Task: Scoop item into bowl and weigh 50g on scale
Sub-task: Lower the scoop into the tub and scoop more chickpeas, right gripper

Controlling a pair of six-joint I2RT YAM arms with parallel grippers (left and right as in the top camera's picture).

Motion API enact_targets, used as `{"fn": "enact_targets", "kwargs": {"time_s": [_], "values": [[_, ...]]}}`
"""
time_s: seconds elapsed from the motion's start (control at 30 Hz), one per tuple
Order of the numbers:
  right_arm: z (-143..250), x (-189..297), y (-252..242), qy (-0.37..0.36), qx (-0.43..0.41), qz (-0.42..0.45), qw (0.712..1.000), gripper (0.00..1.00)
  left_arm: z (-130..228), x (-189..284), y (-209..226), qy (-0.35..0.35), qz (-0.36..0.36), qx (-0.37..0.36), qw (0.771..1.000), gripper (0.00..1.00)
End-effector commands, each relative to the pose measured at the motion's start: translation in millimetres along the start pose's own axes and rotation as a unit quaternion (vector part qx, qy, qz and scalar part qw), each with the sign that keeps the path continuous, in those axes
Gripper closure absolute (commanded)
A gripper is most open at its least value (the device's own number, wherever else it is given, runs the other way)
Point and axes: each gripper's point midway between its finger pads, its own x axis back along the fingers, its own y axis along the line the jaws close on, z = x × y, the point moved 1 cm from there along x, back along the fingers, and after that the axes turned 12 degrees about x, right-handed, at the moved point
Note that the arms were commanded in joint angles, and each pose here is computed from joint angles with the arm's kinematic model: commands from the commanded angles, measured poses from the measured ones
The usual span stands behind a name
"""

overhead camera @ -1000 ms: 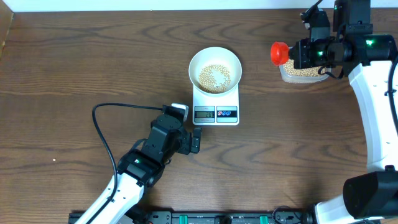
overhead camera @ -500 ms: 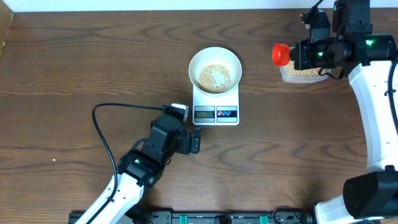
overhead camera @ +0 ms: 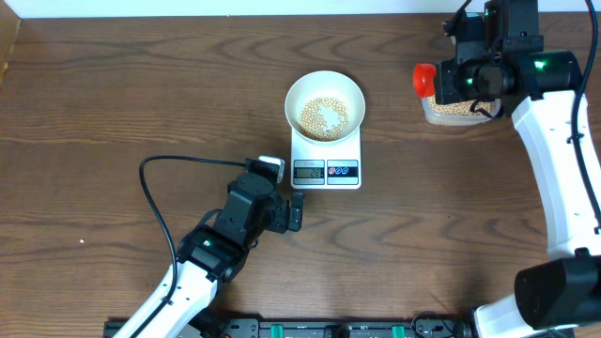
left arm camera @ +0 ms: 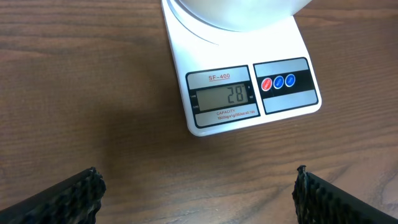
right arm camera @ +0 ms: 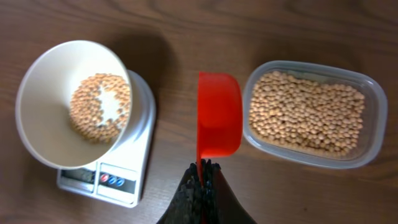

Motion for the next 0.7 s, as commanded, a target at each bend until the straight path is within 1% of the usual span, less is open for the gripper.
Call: {"fn": "enact_targets", "kwargs": {"time_s": [0.0, 0.33, 0.43, 0.67], "values": [[3.7, -16.8, -7.4, 0.017, -0.015, 0.013, 1.0, 0.99, 0.2, -0.4, 1.7, -0.001, -0.006, -0.004, 1.0, 0.01], [17.8, -15.9, -15.3, 0.041, -0.041, 0.006, 0.998, 0.99, 0.2, -0.4, 1.7, -0.001, -0.006, -0.004, 1.0, 0.01], [13.6, -14.2, -17.5, 0.026, -0.051, -0.015, 0.998, 0.99, 0.2, -0.4, 1.7, -0.001, -0.006, -0.004, 1.0, 0.01], [14.1, -13.7, -19.8, 0.025, -0.053, -0.014, 0.998, 0.99, 0.2, -0.4, 1.7, -0.001, -0.006, -0.004, 1.0, 0.01]]}}
